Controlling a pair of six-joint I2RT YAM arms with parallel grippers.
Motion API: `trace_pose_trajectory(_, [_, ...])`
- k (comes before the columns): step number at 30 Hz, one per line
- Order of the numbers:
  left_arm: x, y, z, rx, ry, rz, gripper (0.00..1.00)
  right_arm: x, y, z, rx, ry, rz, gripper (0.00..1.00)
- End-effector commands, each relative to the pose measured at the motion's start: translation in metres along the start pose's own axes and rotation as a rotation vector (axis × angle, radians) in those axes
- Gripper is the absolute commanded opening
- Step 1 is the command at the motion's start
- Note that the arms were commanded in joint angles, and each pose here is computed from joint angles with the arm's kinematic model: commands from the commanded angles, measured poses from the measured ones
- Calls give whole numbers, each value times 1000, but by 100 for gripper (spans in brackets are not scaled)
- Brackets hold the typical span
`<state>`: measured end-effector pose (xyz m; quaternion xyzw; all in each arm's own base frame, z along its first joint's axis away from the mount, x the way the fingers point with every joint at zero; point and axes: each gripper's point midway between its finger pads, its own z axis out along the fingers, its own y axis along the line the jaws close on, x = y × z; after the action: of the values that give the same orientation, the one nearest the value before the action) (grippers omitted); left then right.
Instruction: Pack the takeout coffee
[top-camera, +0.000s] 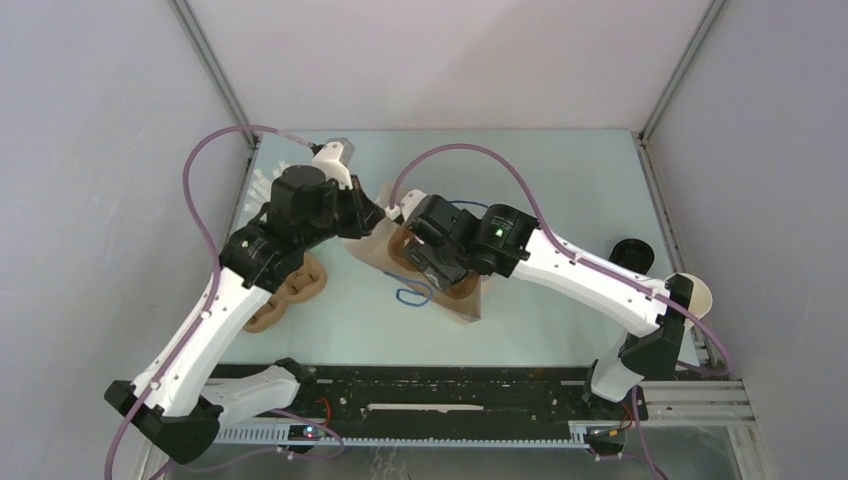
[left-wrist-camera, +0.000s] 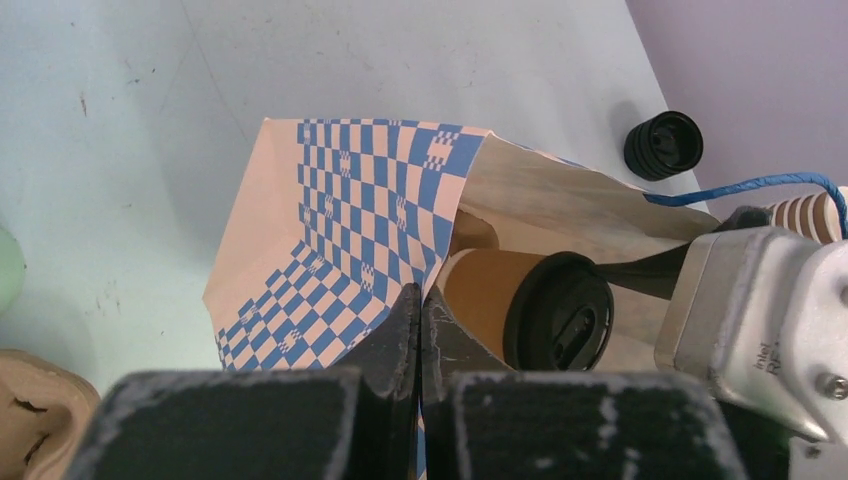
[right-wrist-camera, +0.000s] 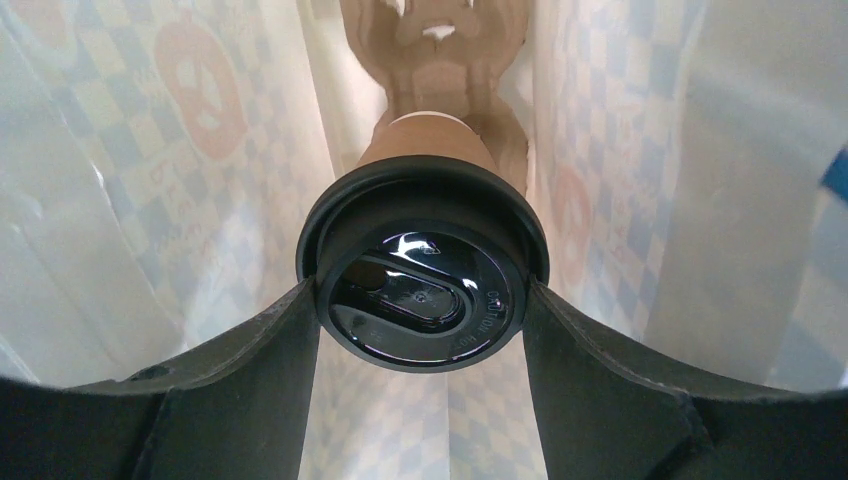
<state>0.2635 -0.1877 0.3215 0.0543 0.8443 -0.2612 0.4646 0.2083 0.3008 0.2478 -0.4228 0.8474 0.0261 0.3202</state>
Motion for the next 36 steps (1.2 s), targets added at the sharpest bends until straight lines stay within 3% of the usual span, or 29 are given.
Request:
trace_pose_trajectory(1, [-14,-13,-4,91,-90,57,0,-38,-3,-6,36,-159,3,17])
trace_pose_trajectory(6, [-10,-19,-6,113,-101,139,0,-36,-5,-3,69,-200,-23,15])
trace_pose_trajectory(15, [-31,-24,-25,146,-290,206,0,-25,-3,-1,84,-249,-11,15])
trace_pose_trajectory(31, [-24,-30,-19,169,-231,239,0,-18,-25,13,153,-226,-37,15])
trace_pose_trajectory(36, [-19,-31,-22,185,-229,242,0,-41,-16,13,80,-339,-70,15])
